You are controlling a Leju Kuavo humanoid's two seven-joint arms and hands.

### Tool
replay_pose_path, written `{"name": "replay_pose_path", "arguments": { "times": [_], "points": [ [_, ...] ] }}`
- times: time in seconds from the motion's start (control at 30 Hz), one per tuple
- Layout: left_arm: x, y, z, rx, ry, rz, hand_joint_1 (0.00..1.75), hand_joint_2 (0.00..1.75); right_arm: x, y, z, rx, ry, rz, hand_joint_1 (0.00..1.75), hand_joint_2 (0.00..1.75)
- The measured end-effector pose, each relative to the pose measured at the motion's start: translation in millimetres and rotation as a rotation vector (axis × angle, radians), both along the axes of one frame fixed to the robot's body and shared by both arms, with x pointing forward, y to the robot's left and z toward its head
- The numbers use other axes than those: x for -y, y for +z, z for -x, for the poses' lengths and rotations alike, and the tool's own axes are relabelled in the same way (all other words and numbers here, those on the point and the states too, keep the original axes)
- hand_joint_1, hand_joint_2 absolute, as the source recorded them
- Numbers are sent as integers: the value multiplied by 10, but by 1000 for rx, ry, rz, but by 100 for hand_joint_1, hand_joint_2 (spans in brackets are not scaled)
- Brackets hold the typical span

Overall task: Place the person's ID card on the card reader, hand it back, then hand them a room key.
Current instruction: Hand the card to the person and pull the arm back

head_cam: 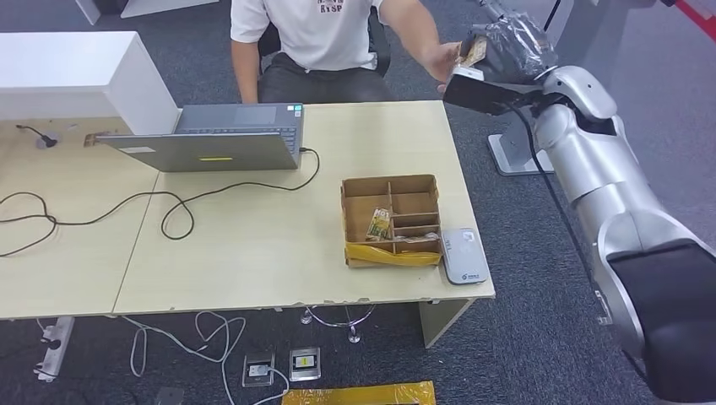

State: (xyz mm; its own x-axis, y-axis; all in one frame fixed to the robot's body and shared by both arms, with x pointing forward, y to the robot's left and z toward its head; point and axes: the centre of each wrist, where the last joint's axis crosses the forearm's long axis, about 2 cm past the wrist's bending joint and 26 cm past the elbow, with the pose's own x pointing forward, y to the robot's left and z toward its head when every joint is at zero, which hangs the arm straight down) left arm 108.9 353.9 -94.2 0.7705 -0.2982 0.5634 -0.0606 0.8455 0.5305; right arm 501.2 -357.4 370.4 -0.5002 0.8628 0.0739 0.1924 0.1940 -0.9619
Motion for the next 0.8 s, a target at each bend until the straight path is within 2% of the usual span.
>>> {"name": "replay_pose_path", "arguments": {
  "times": [0.23, 0.27, 0.3, 0.37, 0.4, 0.43, 0.5, 0.6, 0.63, 0.73, 0.8],
  "points": [
    [-1, 5, -22, 0, -2, 1, 0, 175, -320, -102, -81, -89, 2, 34, 175, 175],
    [-1, 4, -18, -1, 1, 3, 0, 175, -349, -123, -86, -99, 3, 35, 166, 175],
    [-1, 3, -12, -2, 3, 4, 0, 131, -375, -143, -89, -108, 4, 37, 134, 175],
    [-1, -1, 5, -4, 9, 6, 0, 44, -417, -179, -93, -122, 5, 40, 47, 175],
    [-1, -3, 12, -6, 11, 7, 0, 0, -430, -193, -94, -126, 4, 42, 12, 175],
    [-1, -5, 19, -7, 12, 7, 0, 0, -437, -207, -95, -129, 1, 44, 0, 175],
    [0, -7, 29, -9, 14, 8, 0, 0, -443, -231, -96, -130, -4, 47, 0, 175],
    [0, -9, 38, -10, 16, 7, 0, 0, -437, -252, -95, -114, -6, 41, 0, 44],
    [0, -10, 39, -10, 16, 7, 0, 0, -434, -256, -95, -108, -3, 32, 0, 44],
    [1, -10, 43, -10, 18, 3, 0, 0, -421, -267, -95, -104, 19, -23, 0, 175],
    [3, -11, 48, -10, 22, -2, 0, 0, -408, -266, -96, -115, 46, -103, 0, 175]
  ]
}}
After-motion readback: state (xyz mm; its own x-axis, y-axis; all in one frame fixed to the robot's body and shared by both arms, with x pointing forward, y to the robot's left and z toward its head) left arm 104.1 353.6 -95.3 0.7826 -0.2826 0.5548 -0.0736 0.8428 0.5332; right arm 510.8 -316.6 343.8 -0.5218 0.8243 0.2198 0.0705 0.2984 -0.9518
